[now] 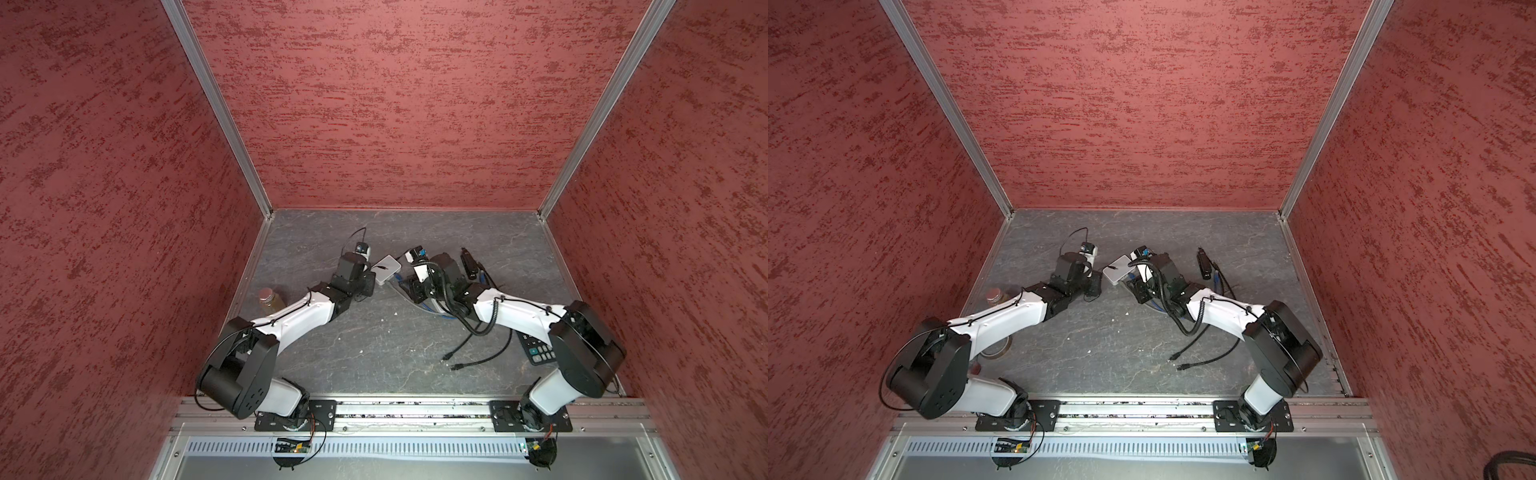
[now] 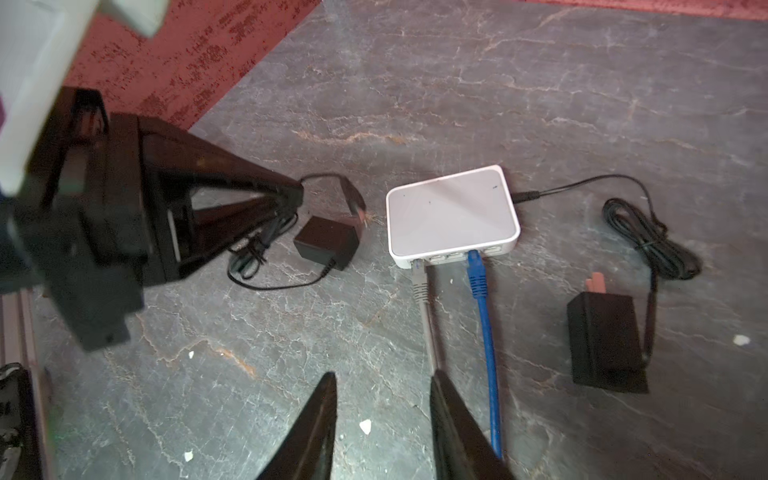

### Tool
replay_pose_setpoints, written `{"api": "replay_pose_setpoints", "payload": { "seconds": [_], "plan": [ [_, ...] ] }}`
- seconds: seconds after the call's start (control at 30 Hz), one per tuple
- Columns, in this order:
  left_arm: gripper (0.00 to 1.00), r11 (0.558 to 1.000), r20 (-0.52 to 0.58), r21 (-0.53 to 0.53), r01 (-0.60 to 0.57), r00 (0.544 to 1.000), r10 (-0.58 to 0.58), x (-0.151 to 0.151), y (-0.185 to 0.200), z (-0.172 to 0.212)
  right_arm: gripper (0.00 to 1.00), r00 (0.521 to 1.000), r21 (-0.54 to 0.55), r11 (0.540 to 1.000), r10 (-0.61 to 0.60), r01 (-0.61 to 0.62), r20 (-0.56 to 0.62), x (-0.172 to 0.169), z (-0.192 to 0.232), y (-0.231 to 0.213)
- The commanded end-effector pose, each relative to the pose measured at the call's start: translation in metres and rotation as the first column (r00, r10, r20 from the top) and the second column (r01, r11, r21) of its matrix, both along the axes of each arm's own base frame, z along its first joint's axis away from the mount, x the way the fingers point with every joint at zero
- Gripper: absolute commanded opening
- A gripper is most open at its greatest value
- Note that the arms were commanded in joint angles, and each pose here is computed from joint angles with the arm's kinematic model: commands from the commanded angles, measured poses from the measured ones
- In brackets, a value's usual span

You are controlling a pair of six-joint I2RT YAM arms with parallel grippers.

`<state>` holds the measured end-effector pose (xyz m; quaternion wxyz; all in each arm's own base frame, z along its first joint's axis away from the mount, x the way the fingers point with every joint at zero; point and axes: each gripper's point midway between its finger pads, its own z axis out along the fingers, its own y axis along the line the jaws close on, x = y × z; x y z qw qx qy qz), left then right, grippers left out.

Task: Insert the plug into the switch port
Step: 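Lift the black adapter cable with left while right moves toward the switch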

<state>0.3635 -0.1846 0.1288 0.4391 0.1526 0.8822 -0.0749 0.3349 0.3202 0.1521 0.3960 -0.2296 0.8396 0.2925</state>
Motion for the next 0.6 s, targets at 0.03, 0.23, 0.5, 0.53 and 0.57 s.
{"api": "replay_pose_setpoints", "payload": {
  "seconds": [0.03, 0.23, 0.5, 0.53, 0.57],
  "plan": [
    [0.00, 0.979, 0.162, 0.154, 0.133, 0.974, -0.158, -0.009, -0.016, 0.023, 0.38, 0.999, 0.008, 0.999, -0.043, 0.043, 0.001, -0.008, 0.022, -0.023],
    [0.00, 0.945, 0.298, 0.160, 0.285, 0.899, -0.321, -0.034, -0.035, 0.044, 0.37, 0.999, 0.029, 0.998, -0.047, 0.047, 0.000, -0.033, 0.040, -0.054],
    [0.00, 0.839, 0.435, 0.290, 0.460, 0.717, -0.544, -0.067, -0.065, 0.054, 0.34, 0.994, 0.083, 0.993, 0.091, -0.086, -0.053, -0.066, 0.048, -0.050],
    [0.00, 0.824, 0.448, 0.313, 0.473, 0.691, -0.567, -0.070, -0.068, 0.054, 0.33, 0.992, 0.090, 0.990, 0.112, -0.106, -0.064, -0.068, 0.047, -0.047],
    [0.00, 0.806, 0.448, 0.335, 0.488, 0.670, -0.592, -0.075, -0.071, 0.051, 0.33, 0.989, 0.096, 0.988, 0.125, -0.117, -0.077, -0.070, 0.046, -0.044]
  ]
}}
